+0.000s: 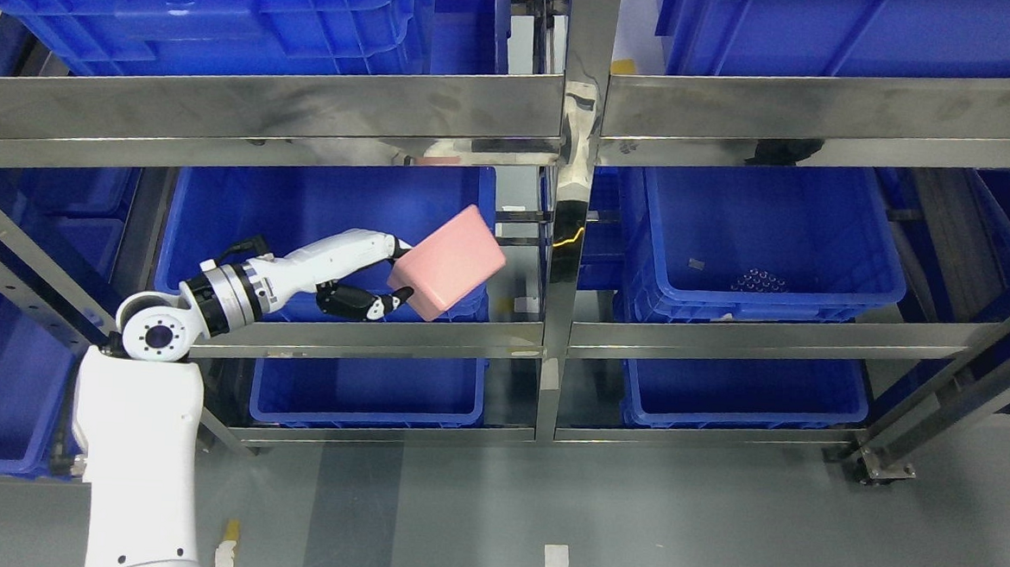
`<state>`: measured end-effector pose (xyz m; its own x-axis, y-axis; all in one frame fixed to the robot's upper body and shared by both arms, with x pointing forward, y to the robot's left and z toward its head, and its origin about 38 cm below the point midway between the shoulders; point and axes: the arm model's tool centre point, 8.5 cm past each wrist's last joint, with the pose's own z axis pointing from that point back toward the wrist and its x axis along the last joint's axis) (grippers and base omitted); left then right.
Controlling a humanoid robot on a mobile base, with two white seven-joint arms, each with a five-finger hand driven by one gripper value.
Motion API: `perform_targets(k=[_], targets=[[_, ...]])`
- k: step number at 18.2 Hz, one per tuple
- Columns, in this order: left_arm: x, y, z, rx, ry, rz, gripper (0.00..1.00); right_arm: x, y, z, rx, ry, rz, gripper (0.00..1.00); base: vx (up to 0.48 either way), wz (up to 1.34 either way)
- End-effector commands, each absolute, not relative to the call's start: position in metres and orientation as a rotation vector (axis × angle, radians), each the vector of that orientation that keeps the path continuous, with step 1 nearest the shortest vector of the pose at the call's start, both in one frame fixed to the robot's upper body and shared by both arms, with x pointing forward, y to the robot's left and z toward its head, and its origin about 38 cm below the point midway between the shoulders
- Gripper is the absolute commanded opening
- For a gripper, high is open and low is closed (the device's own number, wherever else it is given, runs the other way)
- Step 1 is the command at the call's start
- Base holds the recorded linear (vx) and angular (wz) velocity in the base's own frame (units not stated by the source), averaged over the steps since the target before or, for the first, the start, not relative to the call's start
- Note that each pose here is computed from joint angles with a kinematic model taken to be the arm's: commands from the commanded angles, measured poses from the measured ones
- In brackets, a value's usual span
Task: Place storage box into left shelf container
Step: 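Lower the pink box into the blue bin on the shelf with the left hand, then release the pink box into the blue bin and open the left hand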
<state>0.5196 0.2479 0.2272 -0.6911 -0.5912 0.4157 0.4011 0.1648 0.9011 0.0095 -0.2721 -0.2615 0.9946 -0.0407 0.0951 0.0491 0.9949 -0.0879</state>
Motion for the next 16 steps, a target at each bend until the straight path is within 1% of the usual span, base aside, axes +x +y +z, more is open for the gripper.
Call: perform_targets(k=[1,5,9,10,11,12,13,14,16], targets=[[0.524,0.3,0.208,0.164,-1.582,-1.541,0.04,0.011,-0.284,-0.261,-0.108,-0.104,-0.047,1.0,0.0,0.0],[0.528,0.307,0.218,0.182,-1.595,-1.524,0.04,0.011,-0.284,-0.261,-0.108,-0.104,-0.047,1.0,0.0,0.0],[0.531,0.324,0.229,0.207,-1.597,-1.494,0.04,0.011,-0.284,-0.261,-0.108,-0.104,-0.045,1.0,0.0,0.0],[0.532,0.323,0.226,0.198,-1.597,-1.485,0.06,0.011,-0.284,-0.261,-0.108,-0.104,-0.047,1.0,0.0,0.0],[0.533,0.324,0.222,0.192,-1.606,-1.462,0.11,0.011,-0.284,-0.261,-0.108,-0.104,-0.047,1.0,0.0,0.0],[0.533,0.326,0.222,0.206,-1.618,-1.442,0.24,0.011,-0.284,-0.261,-0.108,-0.104,-0.047,1.0,0.0,0.0],[0.534,0.328,0.224,0.226,-1.638,-1.417,0.32,0.011,-0.284,-0.261,-0.108,-0.104,-0.047,1.0,0.0,0.0],[0.534,0.329,0.225,0.239,-1.653,-1.399,0.35,0.011,-0.284,-0.261,-0.108,-0.104,-0.047,1.0,0.0,0.0],[0.536,0.334,0.23,0.271,-1.68,-1.359,0.44,0.011,-0.284,-0.261,-0.108,-0.104,-0.047,1.0,0.0,0.0]])
